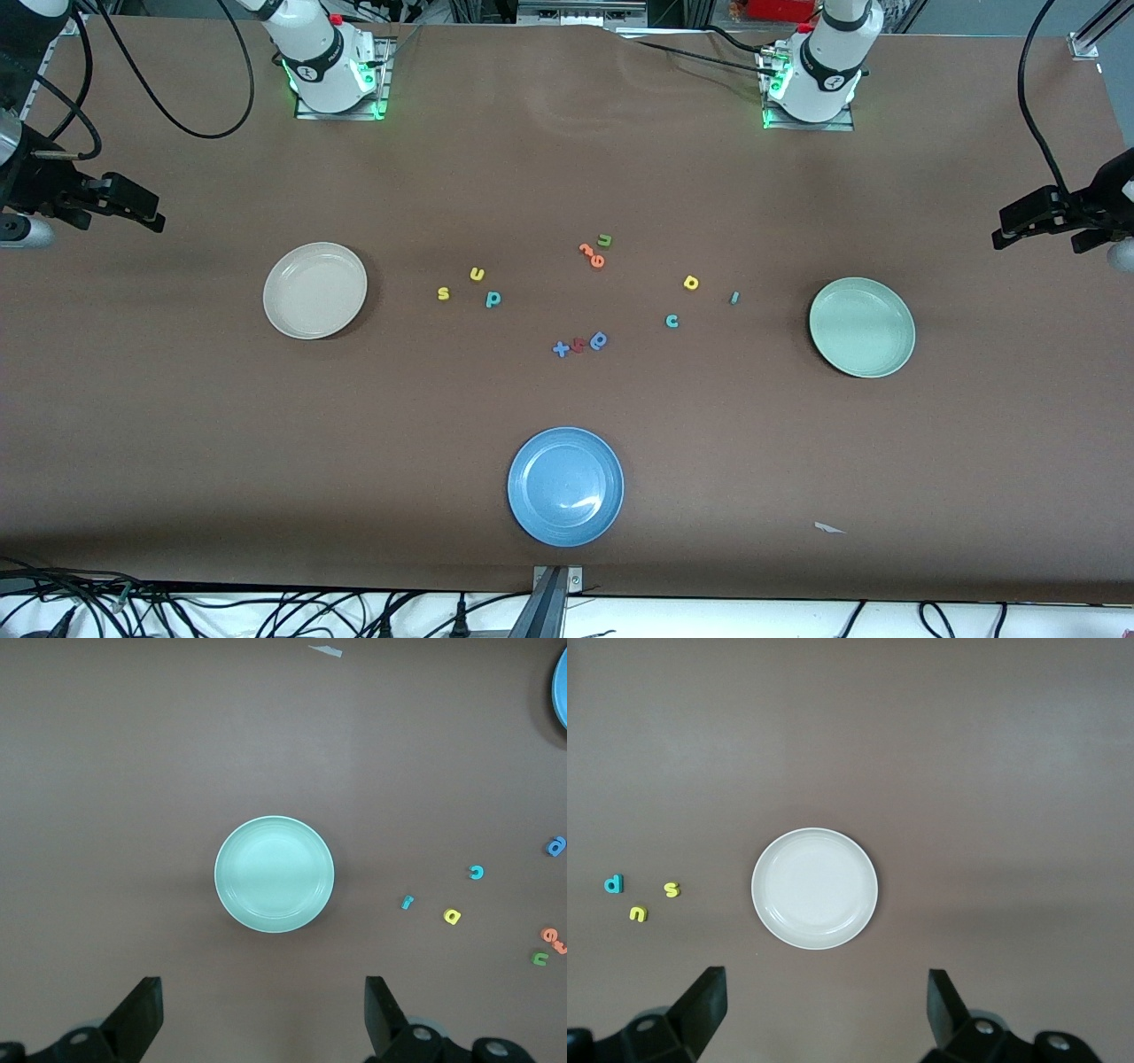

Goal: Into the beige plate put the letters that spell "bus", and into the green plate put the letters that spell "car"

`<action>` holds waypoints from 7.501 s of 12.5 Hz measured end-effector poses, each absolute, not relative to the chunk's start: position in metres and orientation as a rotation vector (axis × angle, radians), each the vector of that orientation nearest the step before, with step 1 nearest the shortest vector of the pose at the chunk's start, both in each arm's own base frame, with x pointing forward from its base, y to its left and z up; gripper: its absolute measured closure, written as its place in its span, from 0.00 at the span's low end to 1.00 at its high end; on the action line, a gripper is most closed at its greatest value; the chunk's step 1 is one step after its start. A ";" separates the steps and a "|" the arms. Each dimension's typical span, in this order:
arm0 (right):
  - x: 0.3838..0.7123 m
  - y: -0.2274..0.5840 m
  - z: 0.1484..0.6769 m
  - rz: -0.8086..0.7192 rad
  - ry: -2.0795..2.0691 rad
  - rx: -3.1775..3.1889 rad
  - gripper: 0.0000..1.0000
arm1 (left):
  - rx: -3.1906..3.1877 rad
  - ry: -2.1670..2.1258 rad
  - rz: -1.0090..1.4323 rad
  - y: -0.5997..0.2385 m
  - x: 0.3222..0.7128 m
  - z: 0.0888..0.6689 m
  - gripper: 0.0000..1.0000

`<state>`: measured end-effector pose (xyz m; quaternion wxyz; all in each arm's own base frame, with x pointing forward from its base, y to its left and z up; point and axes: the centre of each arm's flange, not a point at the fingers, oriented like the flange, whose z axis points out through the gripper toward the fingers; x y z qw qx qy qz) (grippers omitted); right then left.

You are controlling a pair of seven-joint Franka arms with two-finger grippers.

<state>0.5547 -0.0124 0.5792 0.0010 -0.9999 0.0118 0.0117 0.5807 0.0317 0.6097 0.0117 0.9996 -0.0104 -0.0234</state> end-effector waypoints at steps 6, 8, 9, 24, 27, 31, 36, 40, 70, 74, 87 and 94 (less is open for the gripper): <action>0.555 0.001 0.579 0.037 0.001 -3.140 0.00 | 3.116 -0.032 -0.106 0.032 0.585 0.599 0.00; 0.555 0.001 0.579 0.037 0.001 -3.140 0.00 | 3.115 -0.033 -0.115 0.031 0.586 0.595 0.00; 0.555 0.001 0.579 0.037 0.001 -3.140 0.00 | 3.115 -0.034 -0.116 0.031 0.587 0.595 0.00; 0.555 0.009 0.579 0.036 -0.023 -3.140 0.00 | 3.114 -0.041 -0.126 0.029 0.588 0.591 0.00; 0.555 0.007 0.579 0.036 -0.018 -3.140 0.00 | 3.114 -0.041 -0.126 0.029 0.588 0.591 0.00; 0.555 0.001 0.579 0.036 -0.001 -3.140 0.00 | 3.114 -0.044 -0.126 0.027 0.589 0.591 0.00; 0.555 0.001 0.579 0.036 -0.001 -3.140 0.00 | 3.114 -0.046 -0.126 0.027 0.589 0.591 0.00; 0.555 0.001 0.579 0.036 -0.001 -3.140 0.00 | 3.114 -0.046 -0.126 0.027 0.589 0.591 0.00; 0.568 0.152 0.474 0.308 -0.262 -3.154 0.00 | 2.963 -0.052 -0.430 -0.136 0.641 0.399 0.00; 0.560 0.203 0.394 0.270 -0.228 -3.173 0.00 | 2.966 -0.047 -0.434 -0.157 0.624 0.315 0.03; 0.516 0.279 0.219 0.188 -0.019 -3.205 0.39 | 3.041 -0.100 -0.365 -0.180 0.530 0.177 0.25; 0.503 0.291 0.180 0.171 -0.060 -3.201 0.40 | 3.046 -0.103 -0.391 -0.185 0.522 0.170 0.53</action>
